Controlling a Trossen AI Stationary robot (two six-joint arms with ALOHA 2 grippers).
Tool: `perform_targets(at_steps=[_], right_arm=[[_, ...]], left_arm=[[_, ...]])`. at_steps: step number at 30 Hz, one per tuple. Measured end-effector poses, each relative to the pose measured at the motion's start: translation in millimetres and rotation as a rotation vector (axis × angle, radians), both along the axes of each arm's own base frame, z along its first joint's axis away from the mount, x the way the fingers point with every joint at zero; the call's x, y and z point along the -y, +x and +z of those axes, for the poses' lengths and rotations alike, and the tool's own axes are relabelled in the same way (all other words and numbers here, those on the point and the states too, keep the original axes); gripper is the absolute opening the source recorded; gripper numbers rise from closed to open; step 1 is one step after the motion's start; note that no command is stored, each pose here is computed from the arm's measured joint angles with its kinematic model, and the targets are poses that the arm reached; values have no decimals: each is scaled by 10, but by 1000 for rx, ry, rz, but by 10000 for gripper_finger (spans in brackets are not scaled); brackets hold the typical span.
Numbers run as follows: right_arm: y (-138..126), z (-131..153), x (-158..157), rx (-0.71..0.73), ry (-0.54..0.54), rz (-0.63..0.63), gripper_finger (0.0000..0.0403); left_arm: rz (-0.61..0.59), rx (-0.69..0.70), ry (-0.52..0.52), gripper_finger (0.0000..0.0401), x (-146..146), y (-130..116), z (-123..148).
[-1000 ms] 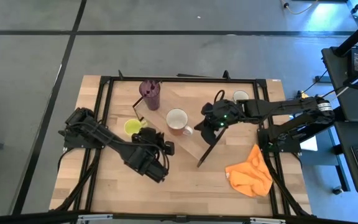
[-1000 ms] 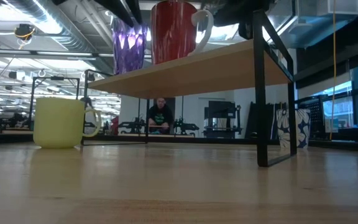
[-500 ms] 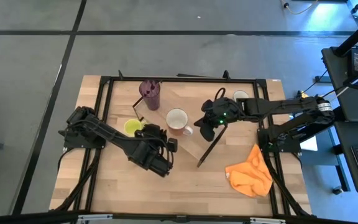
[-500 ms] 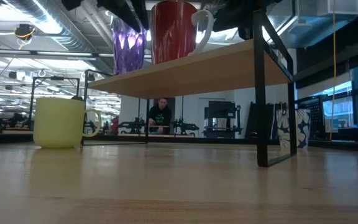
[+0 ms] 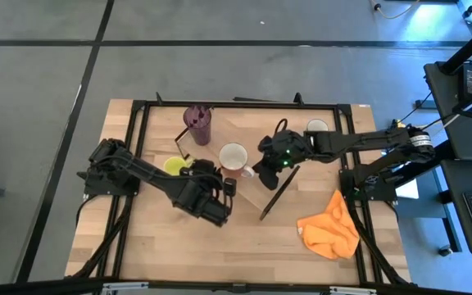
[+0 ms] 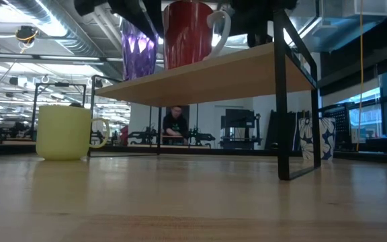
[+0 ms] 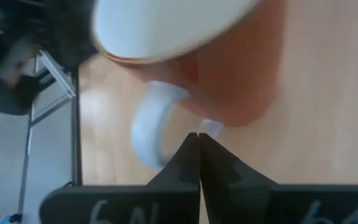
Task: Stack small to large cups/mugs on shelf
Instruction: Put the orange mug on the shelf
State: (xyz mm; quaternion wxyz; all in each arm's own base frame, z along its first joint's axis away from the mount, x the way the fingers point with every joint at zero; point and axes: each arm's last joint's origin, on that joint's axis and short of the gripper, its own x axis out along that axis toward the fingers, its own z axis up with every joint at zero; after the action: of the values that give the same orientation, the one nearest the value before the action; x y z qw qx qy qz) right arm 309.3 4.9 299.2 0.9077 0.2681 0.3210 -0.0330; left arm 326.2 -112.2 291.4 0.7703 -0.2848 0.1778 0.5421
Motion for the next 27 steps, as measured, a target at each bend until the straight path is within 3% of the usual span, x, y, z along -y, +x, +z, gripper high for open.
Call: perform_targets(at_steps=[18, 27], right_arm=[[102, -134, -114, -30, 53, 128, 0], [72, -86, -87, -11, 23, 125, 2]], left_arm=[[4, -35, -4, 57, -244, 136, 0], [-27, -3, 9, 57, -194, 4, 170]])
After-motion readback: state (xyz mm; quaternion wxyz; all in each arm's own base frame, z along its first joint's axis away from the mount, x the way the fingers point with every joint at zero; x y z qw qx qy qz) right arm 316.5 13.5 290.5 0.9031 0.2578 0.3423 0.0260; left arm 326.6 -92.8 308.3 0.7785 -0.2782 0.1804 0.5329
